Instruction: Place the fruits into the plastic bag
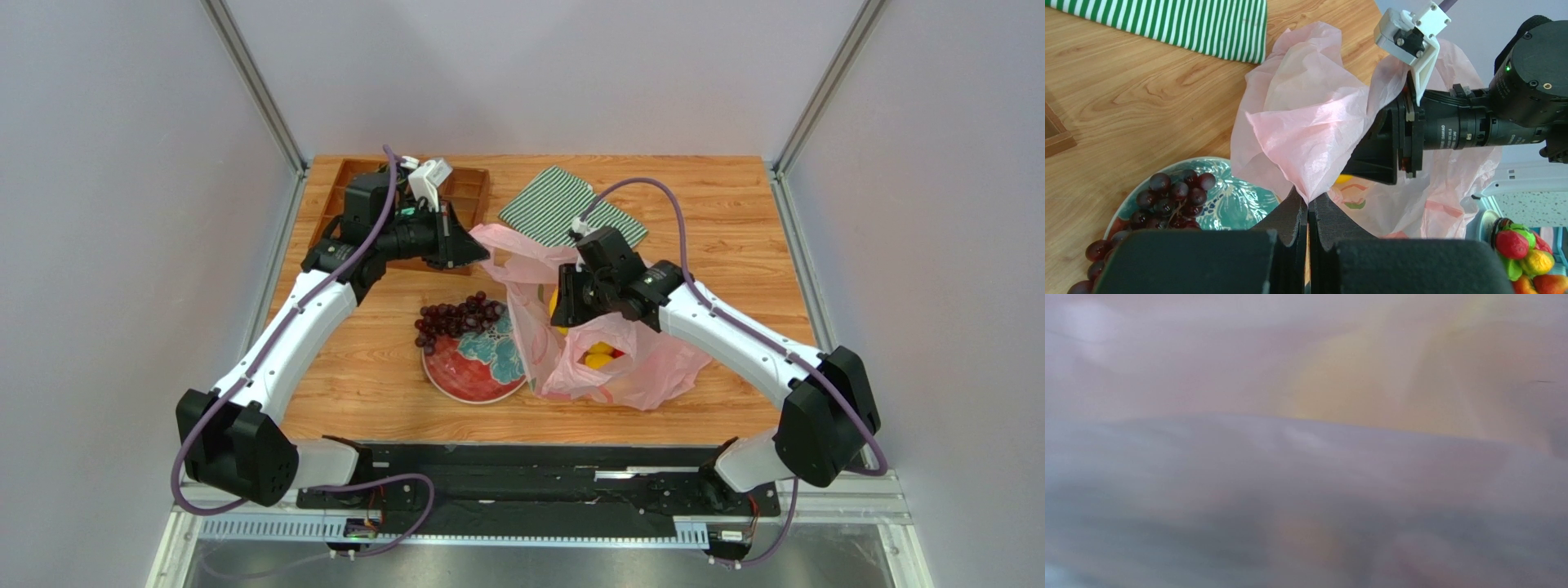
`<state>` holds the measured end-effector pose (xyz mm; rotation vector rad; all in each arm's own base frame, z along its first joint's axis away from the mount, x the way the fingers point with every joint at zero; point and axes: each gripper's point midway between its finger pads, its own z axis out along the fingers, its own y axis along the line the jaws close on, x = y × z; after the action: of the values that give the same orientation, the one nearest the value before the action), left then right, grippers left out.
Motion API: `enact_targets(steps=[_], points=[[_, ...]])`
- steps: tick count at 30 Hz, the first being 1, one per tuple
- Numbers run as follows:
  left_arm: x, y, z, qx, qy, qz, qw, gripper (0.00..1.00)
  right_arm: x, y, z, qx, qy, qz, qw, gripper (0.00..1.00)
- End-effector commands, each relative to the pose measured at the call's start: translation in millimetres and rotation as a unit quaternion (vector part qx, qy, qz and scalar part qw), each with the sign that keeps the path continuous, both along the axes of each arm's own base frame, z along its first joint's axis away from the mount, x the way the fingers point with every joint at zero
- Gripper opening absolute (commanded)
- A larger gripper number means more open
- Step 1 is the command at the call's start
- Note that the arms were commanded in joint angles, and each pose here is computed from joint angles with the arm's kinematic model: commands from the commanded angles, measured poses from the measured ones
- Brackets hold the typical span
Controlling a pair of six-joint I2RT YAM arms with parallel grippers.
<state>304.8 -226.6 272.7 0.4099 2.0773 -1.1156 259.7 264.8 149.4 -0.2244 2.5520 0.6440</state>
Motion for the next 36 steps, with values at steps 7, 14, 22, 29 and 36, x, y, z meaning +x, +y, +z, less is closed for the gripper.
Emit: enact_targets(steps=[7,14,22,29,36], points=[[-3.0,0.6,16.8,-0.005,-0.032,-0.004,0.999,0.00,30.8,-84.4,-15.6,-0.155,-0.050,-0.115,0.980,0.28],[-2.8,0.1,16.2,-0.005,-0.031,-0.005,1.000,0.00,31.2,-81.2,-11.3,-0.138,-0.054,-0.108,0.983,0.77],[-3.2,0.0,16.4,-0.006,-0.031,-0.006,0.999,0.00,30.6,-77.1,2.8,-0.116,-0.075,-0.099,0.985,0.88],[-3.2,0.0,16.4,-0.006,-0.031,-0.006,0.999,0.00,20.9,-40.3,63.0,0.020,-0.175,-0.039,0.984,0.83],[-3.1,-0.3,16.3,-0.007,-0.030,-0.006,1.000,0.00,-45.0,29.9,173.7,0.293,-0.287,0.160,0.898,0.79]])
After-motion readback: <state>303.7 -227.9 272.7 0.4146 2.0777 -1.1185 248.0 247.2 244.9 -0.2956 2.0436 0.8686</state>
